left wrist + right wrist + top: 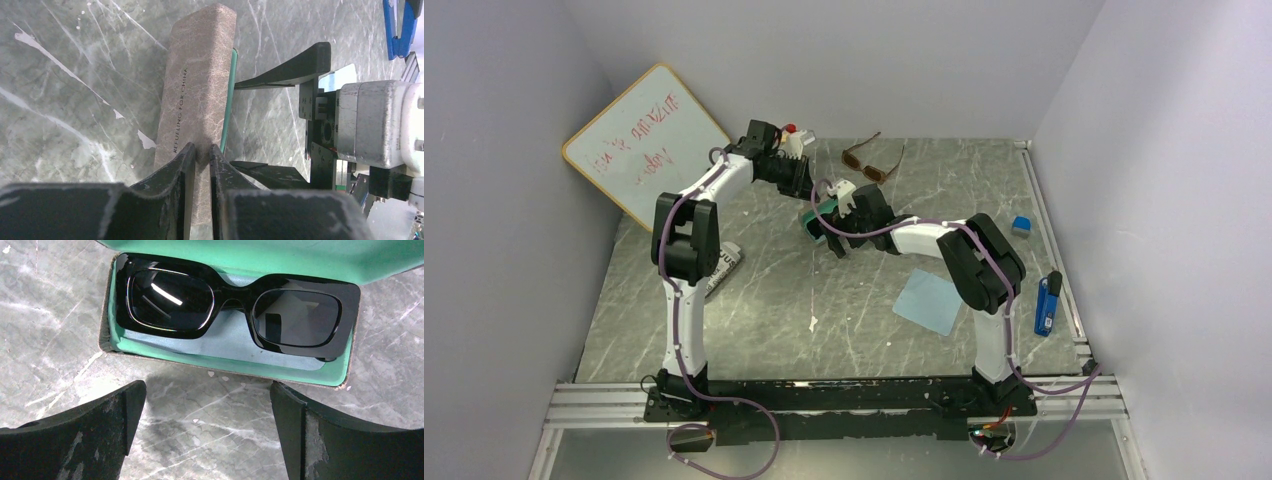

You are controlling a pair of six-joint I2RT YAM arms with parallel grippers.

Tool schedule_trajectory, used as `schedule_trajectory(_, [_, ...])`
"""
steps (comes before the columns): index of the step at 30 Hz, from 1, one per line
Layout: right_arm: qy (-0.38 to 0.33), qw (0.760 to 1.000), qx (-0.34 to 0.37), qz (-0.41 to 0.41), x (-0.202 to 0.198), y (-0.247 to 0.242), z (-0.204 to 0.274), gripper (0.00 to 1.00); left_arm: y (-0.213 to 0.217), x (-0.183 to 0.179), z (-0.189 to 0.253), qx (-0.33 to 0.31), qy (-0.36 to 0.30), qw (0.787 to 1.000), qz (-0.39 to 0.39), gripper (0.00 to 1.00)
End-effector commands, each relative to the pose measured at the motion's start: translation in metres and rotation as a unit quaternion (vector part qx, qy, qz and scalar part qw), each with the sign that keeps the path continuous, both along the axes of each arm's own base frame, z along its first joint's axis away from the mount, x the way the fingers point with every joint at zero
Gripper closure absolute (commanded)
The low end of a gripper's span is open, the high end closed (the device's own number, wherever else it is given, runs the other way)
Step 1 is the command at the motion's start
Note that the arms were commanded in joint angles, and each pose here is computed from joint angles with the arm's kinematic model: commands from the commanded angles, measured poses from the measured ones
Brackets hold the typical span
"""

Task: Organize the sunglasses
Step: Close the sunglasses case at the center of the board.

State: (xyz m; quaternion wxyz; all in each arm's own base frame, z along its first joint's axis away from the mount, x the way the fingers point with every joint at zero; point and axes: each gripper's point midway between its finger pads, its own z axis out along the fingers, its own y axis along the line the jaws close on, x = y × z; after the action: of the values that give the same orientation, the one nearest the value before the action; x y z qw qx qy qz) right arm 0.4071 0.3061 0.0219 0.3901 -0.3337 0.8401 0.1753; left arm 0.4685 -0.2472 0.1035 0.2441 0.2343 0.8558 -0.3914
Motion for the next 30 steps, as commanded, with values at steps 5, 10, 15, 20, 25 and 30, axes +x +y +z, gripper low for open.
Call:
schedule_trajectory(5, [0.022,1.000,-0.002,-0.005,-0.001,0.001,-0.009,0.00,-0.008,-0.018,-0.008,0.011,-0.005,1.000,-0.027,0.84])
schedule_trajectory(10, [0.022,1.000,0.000,-0.005,0.000,0.002,-0.008,0.00,-0.012,-0.035,-0.022,0.030,0.007,0.999,-0.044,0.85])
schedule_trajectory(15, [0.023,1.000,-0.001,-0.005,0.000,0.002,-0.009,0.00,-0.018,-0.049,-0.031,0.046,0.008,0.997,-0.058,0.85])
schedule_trajectory(20, [0.021,1.000,-0.001,-0.007,0.000,0.001,-0.007,0.00,-0.021,-0.057,-0.039,0.053,0.018,0.996,-0.066,0.86])
schedule_trajectory(25, [0.018,1.000,0.000,-0.006,0.000,0.001,-0.004,0.00,-0.021,-0.058,-0.042,0.055,0.021,0.996,-0.067,0.86])
schedule_trajectory(30, [0.019,1.000,-0.001,0.002,-0.003,0.000,0.011,0.00,-0.021,-0.049,-0.024,0.058,0.002,0.996,-0.062,0.82])
